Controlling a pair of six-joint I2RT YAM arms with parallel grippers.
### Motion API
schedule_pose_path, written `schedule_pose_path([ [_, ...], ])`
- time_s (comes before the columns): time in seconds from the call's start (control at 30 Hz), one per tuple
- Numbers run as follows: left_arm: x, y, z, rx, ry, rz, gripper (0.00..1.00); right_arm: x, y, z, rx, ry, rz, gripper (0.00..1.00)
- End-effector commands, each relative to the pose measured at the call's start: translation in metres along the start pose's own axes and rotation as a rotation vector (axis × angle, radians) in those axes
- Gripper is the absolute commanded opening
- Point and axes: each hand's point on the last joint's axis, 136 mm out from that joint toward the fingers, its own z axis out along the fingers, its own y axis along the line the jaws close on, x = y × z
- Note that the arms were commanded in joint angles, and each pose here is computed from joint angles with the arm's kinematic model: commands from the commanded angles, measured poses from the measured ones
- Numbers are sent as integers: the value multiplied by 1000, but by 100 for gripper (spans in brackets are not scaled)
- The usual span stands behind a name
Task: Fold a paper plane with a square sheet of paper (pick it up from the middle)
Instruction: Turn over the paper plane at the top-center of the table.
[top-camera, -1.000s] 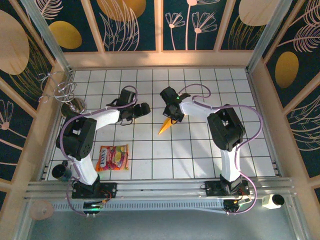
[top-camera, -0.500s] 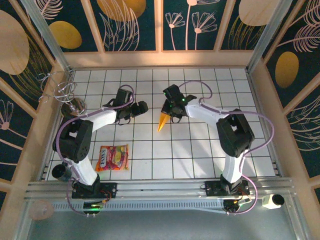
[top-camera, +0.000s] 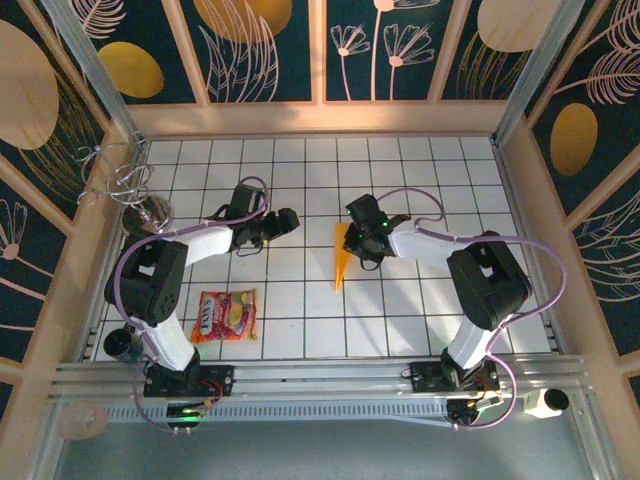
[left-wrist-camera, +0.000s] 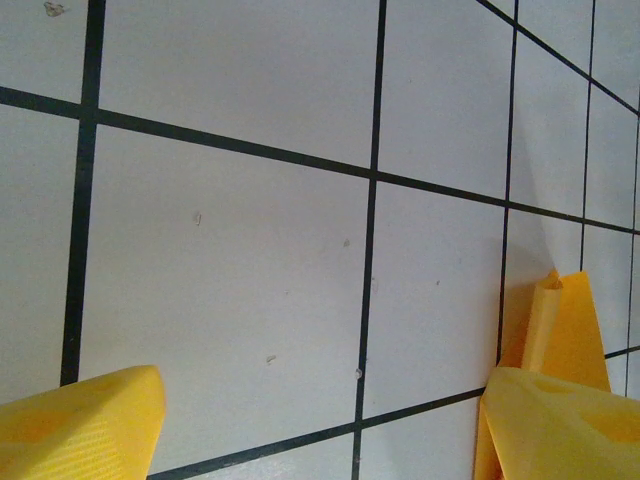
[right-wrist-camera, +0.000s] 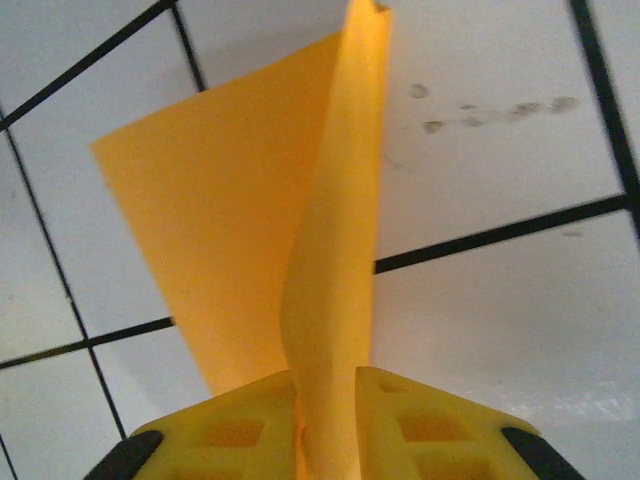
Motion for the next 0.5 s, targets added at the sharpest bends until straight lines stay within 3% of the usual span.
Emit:
schedule_pose_path([
  [0.0,-6,-7,-5,33,-17,-7,83,-4,-14,-8,64,-23,27,26],
  [0.2,-6,-8,-5,32,-15,-5,83,0,-19,0,108,5,17,27],
  [0.47,-13,-9,-8,19,-37,2,84,-14,-13,-4,114,-31,12,11],
])
